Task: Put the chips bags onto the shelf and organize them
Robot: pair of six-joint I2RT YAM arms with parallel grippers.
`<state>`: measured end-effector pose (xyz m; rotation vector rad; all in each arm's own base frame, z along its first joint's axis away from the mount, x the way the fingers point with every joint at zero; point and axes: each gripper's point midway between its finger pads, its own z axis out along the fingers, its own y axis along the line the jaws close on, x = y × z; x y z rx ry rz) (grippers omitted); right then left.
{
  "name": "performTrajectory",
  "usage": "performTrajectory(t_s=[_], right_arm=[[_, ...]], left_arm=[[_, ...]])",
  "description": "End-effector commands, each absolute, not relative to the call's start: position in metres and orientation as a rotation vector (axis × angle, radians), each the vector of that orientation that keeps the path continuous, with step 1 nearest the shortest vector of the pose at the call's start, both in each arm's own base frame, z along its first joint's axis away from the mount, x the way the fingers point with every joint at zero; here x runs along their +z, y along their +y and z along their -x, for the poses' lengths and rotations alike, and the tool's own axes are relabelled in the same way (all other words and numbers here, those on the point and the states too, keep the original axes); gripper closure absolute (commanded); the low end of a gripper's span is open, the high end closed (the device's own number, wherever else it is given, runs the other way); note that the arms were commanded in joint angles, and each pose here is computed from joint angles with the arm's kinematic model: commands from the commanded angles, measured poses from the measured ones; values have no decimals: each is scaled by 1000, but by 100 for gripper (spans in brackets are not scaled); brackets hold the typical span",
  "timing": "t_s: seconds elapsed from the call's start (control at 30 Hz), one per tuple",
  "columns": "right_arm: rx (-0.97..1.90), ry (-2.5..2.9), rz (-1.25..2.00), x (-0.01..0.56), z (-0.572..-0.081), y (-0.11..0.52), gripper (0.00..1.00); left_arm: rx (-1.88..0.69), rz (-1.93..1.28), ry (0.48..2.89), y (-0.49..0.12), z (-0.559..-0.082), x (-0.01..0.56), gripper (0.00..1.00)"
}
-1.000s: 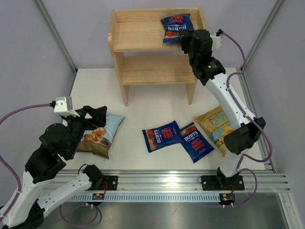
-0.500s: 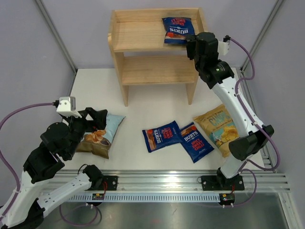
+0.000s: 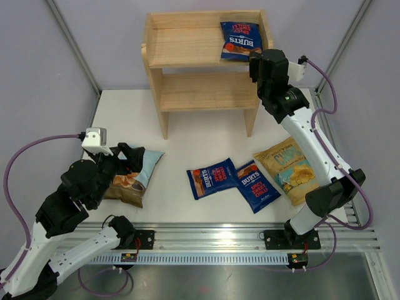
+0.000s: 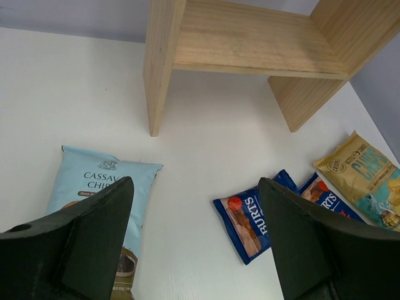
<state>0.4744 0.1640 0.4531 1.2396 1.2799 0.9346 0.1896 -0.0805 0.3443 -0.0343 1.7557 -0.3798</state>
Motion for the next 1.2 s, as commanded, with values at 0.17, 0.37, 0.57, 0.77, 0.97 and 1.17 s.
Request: performTrajectory(t_s=[0.17, 0.37, 0.57, 0.77, 0.97, 1.17], right_arm=[[903, 1100, -1306, 480, -477, 135, 94], [901, 1172, -1256, 475, -484, 146, 66], [906, 1258, -1221, 462, -467, 149, 41], [944, 1268, -1130, 469, -439, 144, 9], [940, 1386, -913, 469, -407, 152, 1], [775, 1486, -619, 425, -340, 129, 1]], left_arm=[[-404, 25, 1738, -85, -190, 345, 18], [-411, -10, 1775, -94, -193, 337, 16], [-424, -31, 1795, -102, -194, 333, 15], [-449, -97, 1855, -123, -201, 322, 1], [-569, -286, 1911, -173, -207, 298, 1], [-660, -525, 2042, -233, -221, 256, 1]])
